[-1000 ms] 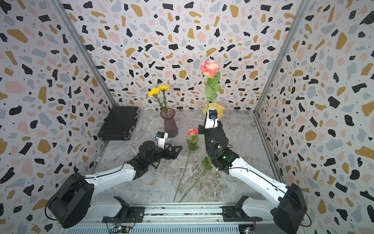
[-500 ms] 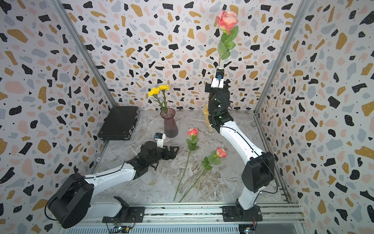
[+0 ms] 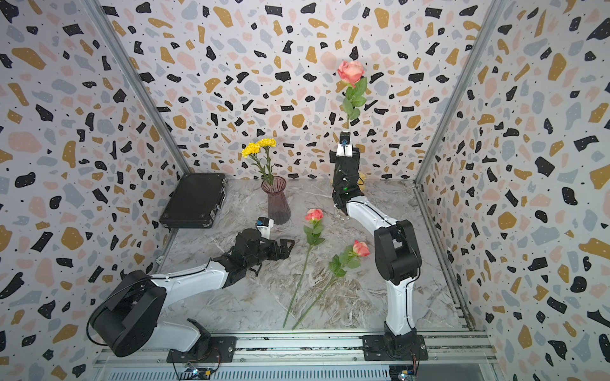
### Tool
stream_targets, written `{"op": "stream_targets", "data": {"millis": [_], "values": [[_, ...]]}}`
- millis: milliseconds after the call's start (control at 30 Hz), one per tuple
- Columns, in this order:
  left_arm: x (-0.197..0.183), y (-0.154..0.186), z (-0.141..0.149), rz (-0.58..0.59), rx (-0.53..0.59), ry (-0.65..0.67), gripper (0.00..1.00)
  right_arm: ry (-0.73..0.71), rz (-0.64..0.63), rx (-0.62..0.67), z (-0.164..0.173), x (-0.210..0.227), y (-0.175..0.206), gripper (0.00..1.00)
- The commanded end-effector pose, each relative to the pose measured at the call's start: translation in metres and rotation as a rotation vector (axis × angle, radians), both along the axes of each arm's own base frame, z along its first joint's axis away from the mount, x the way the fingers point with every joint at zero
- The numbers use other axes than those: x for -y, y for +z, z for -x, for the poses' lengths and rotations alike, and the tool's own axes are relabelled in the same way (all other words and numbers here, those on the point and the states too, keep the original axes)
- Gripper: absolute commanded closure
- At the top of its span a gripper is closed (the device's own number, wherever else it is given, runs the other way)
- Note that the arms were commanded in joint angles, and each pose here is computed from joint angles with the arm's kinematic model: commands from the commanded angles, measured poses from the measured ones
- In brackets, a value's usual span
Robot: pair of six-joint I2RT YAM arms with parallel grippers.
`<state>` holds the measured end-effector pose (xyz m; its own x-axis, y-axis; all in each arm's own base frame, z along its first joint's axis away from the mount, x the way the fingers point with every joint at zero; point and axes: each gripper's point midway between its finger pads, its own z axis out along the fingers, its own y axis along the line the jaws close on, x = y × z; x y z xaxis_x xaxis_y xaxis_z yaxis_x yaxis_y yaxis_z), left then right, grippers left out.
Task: Arrange the flowers in different vases according to their colors
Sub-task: Insert the flower into the vase.
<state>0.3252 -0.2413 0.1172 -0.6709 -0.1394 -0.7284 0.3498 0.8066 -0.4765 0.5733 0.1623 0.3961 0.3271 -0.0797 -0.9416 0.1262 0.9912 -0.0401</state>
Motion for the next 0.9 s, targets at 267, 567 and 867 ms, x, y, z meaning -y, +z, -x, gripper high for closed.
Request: {"op": "stream_targets", "data": {"millis": [267, 567, 867], "values": [[-0.058, 0.024, -0.011, -0.065, 0.039, 0.304, 0.01, 0.219, -0.116, -0.154, 0.027, -0.013, 0.015, 0.66], [-0.026, 0.016, -0.010, 0.011, -0.038, 0.169, 0.01, 0.323, -0.252, -0.304, 0.088, -0.004, 0.010, 0.58], [-0.033, -0.009, -0.022, -0.054, -0.120, 0.239, 0.01, 0.408, -0.117, -0.630, 0.178, -0.036, -0.107, 0.57]]}}
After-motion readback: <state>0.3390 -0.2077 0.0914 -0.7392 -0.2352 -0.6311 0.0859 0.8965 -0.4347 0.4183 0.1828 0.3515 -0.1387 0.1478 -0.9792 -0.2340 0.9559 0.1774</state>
